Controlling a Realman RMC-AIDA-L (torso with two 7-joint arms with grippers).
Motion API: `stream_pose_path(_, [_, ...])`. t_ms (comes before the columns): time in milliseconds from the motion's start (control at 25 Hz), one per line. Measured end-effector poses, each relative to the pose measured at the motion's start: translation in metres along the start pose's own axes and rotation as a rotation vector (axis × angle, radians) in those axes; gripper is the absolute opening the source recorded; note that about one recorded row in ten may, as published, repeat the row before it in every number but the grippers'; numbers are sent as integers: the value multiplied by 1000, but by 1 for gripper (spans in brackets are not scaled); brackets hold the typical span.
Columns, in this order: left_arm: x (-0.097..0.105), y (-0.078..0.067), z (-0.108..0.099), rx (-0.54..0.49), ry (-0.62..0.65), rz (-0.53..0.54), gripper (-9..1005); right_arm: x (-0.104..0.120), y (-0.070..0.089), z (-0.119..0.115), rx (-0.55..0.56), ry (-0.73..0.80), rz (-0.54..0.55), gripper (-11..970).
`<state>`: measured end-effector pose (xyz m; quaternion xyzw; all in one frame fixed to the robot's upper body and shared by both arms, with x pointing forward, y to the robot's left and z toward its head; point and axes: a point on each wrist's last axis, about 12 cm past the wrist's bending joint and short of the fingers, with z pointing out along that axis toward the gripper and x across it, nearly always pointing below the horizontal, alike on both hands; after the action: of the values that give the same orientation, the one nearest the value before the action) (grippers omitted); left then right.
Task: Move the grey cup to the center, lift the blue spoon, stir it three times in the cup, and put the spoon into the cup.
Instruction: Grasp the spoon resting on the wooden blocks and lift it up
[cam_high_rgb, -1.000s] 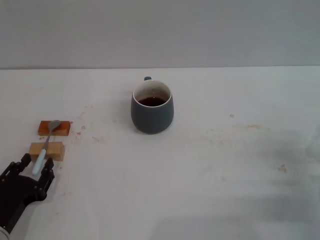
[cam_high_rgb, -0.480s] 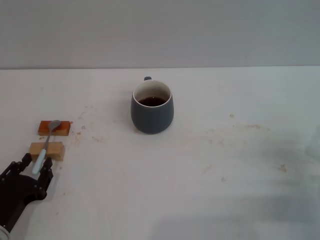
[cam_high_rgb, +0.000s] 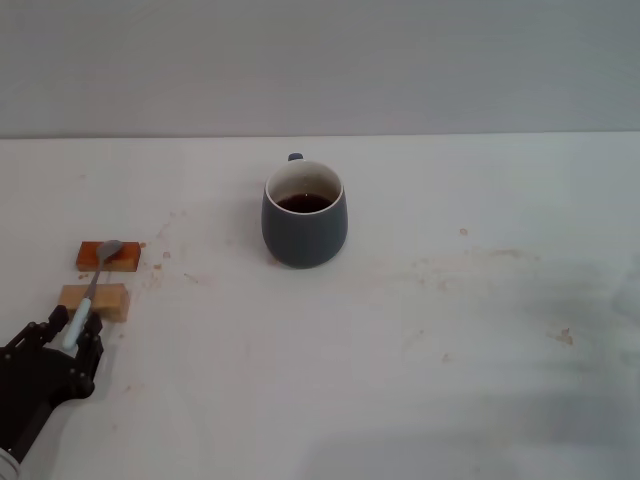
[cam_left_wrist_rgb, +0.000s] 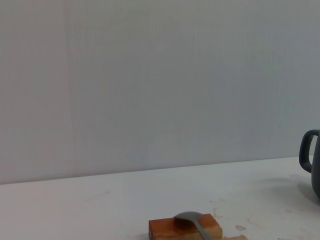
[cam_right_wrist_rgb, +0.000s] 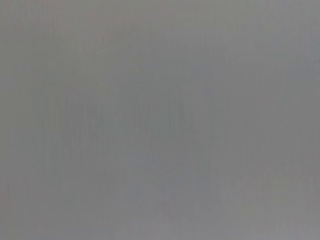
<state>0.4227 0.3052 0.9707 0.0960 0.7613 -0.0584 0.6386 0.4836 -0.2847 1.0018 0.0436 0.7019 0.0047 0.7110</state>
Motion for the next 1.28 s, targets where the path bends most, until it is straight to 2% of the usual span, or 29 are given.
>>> stream_pose_path(160, [1,0,1,1,8,0,379,0,0,0,0,0,0,-1])
stream_pose_path(560, [1,-1,0,1,6,2,311,0,0,0,0,0,-1,-2])
stream_pose_path(920, [0,-1,0,16,-2,40,244,0,0,0,1,1,-2,-2])
stream_pose_path(1160, [-3,-5,1,18,-21,85,175,0,-1,0,1,1,-2,-2])
stream_pose_path(1280, [-8,-9,2,15,-54,101,175,0,-1,0,1,1,-3,-1])
